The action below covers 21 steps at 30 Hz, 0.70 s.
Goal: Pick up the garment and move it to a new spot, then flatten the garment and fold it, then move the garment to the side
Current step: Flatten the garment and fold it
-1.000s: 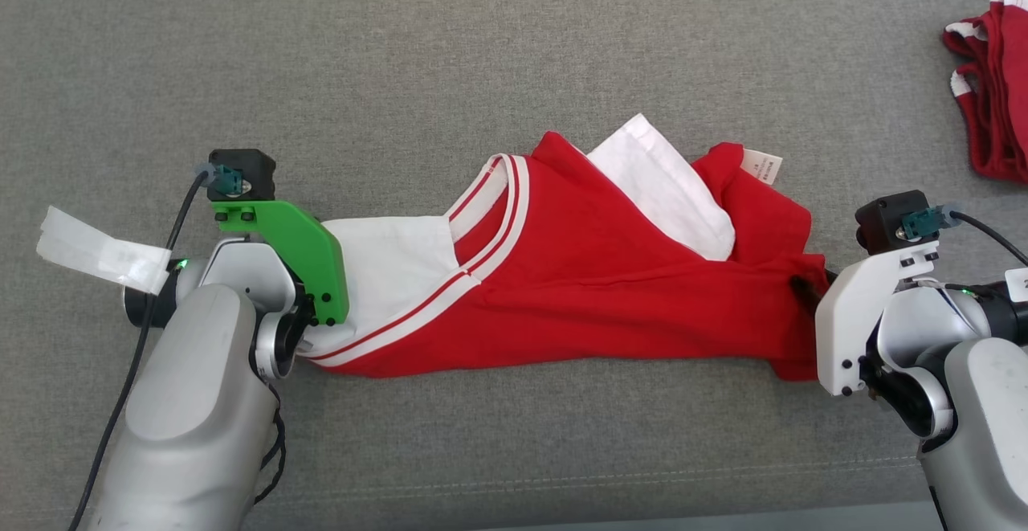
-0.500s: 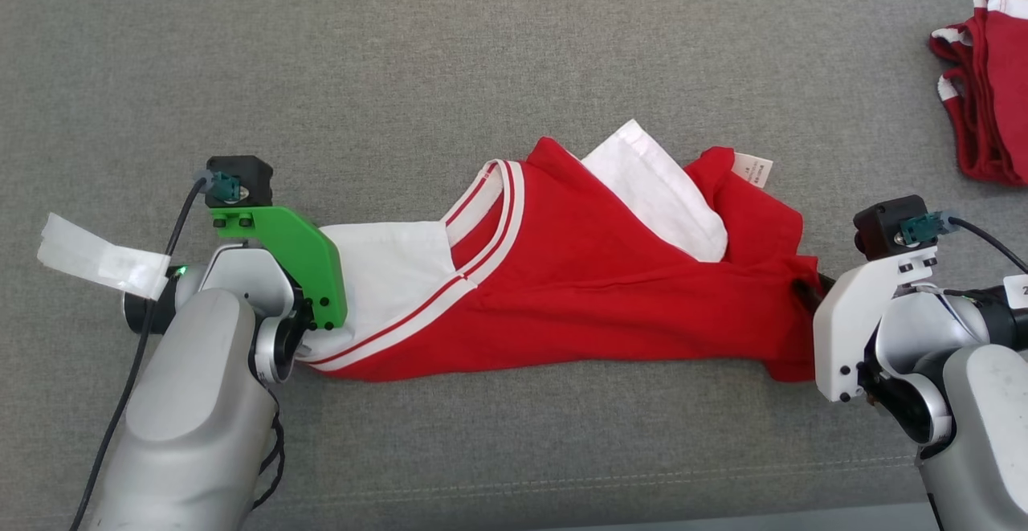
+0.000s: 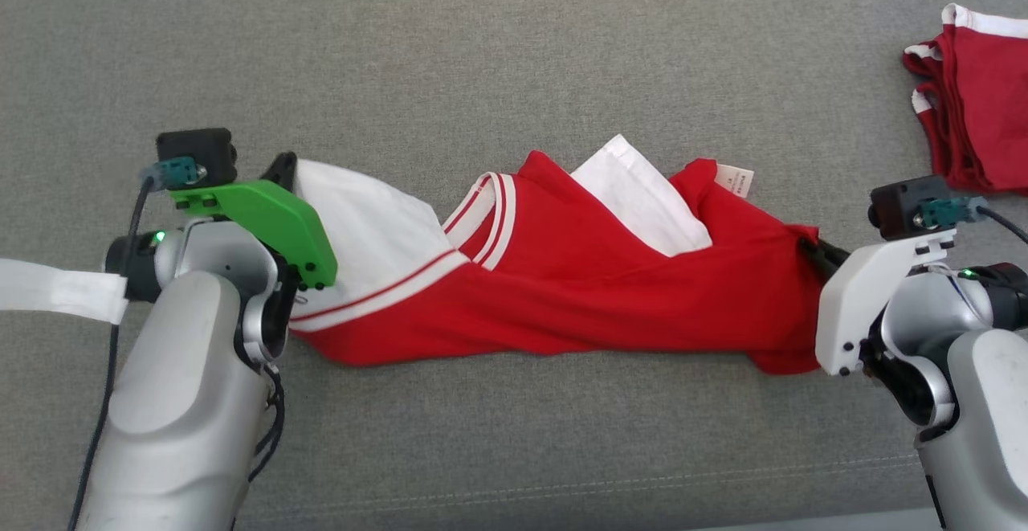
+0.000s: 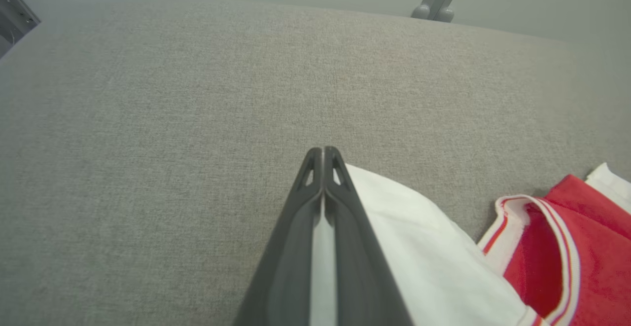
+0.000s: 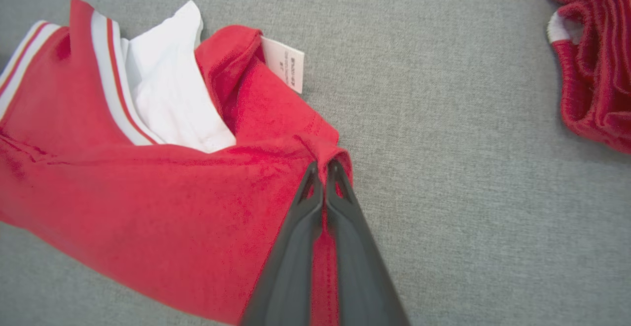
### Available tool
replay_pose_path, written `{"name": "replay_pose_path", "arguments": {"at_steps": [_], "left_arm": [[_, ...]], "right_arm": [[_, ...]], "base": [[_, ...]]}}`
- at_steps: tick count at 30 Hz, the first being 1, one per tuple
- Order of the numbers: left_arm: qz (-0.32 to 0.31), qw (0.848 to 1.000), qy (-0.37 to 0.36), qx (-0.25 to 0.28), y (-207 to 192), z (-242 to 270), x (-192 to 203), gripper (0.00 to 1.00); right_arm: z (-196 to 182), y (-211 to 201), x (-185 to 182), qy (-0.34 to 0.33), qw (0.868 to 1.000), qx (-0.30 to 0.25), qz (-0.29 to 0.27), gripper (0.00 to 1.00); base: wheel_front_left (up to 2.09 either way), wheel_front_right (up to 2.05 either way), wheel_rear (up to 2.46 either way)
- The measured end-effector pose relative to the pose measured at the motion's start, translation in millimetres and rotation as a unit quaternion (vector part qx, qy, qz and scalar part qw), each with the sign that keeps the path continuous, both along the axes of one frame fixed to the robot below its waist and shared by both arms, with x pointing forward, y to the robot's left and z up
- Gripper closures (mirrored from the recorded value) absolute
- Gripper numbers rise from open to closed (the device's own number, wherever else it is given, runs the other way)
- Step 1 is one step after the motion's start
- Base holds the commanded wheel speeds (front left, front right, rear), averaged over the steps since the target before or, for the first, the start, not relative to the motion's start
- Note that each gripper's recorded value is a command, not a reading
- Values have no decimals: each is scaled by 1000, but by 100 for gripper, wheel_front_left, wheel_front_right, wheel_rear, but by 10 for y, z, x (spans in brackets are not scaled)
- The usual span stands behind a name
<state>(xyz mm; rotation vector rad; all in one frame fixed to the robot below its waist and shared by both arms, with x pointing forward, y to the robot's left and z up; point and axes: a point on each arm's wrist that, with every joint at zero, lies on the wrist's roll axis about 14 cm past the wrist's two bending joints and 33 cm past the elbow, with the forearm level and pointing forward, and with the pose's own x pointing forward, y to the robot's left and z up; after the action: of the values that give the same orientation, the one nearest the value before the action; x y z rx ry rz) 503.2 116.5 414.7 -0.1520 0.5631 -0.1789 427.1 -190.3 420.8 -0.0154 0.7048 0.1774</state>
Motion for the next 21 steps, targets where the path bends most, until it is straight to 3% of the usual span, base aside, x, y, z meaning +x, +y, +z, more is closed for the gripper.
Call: {"name": "replay_pose_path", "arguments": {"at_steps": [7, 11, 15, 21], "left_arm": [[38, 978, -198, -45, 32, 982, 466, 100], [72, 949, -307, -27, 244, 1518, 693, 100], [69, 930, -360, -35, 197, 1810, 860, 100], [48, 914, -401, -47, 152, 2113, 1175, 100]], "right_arm": [[540, 46, 368, -101, 994, 27, -9, 100], [724, 73, 578, -126, 992, -7, 19, 100], [860, 204, 816, -146, 988, 0, 44, 100], [1160, 255, 1288, -204, 976, -18, 69, 100]], "base": [[0, 0, 0], [0, 0, 0], [0, 0, 0], [0, 0, 0]]}}
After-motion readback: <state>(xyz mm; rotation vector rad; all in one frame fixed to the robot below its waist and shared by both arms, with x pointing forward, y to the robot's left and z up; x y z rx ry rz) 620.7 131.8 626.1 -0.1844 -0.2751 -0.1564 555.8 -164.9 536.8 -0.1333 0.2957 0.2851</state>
